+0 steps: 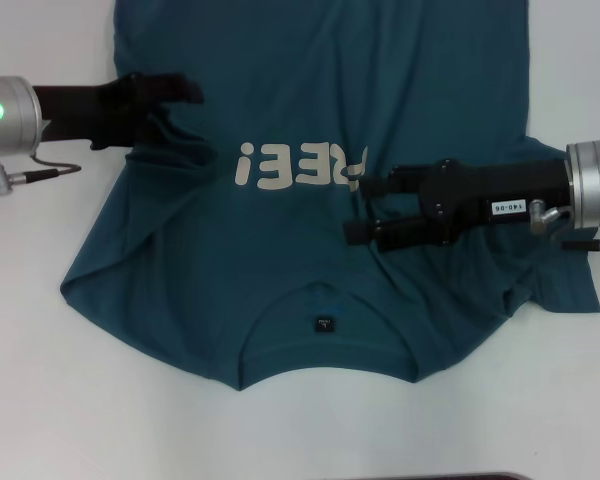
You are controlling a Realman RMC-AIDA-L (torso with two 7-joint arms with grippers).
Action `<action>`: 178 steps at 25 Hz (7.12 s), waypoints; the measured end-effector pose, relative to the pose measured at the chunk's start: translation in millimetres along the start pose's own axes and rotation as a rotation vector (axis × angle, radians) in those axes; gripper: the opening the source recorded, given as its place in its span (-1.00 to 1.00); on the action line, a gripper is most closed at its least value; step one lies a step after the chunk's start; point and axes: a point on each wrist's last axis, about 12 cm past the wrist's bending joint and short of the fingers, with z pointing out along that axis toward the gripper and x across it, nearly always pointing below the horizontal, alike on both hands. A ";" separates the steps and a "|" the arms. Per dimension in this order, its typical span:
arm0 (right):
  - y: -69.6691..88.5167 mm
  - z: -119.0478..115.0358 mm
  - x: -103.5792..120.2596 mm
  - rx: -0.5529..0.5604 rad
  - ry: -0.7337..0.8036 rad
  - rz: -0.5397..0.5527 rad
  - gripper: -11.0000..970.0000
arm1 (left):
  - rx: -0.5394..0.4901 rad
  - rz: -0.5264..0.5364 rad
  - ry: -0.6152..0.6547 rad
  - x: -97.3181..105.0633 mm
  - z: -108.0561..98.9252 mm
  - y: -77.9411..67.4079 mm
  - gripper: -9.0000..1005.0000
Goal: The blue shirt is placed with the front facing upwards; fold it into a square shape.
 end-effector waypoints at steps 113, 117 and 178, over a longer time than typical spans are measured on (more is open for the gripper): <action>-0.3 -2.0 13.8 0.031 -0.005 0.036 0.88 | -0.004 0.099 -0.037 0.1 -25.2 16.6 0.71; -0.3 -2.0 13.9 0.032 -0.005 0.032 0.88 | -0.015 0.118 -0.024 3.6 -23.2 19.5 0.71; -1.9 -3.2 12.2 0.049 -0.033 0.022 0.88 | 0.371 0.501 0.108 61.5 -56.9 12.6 0.71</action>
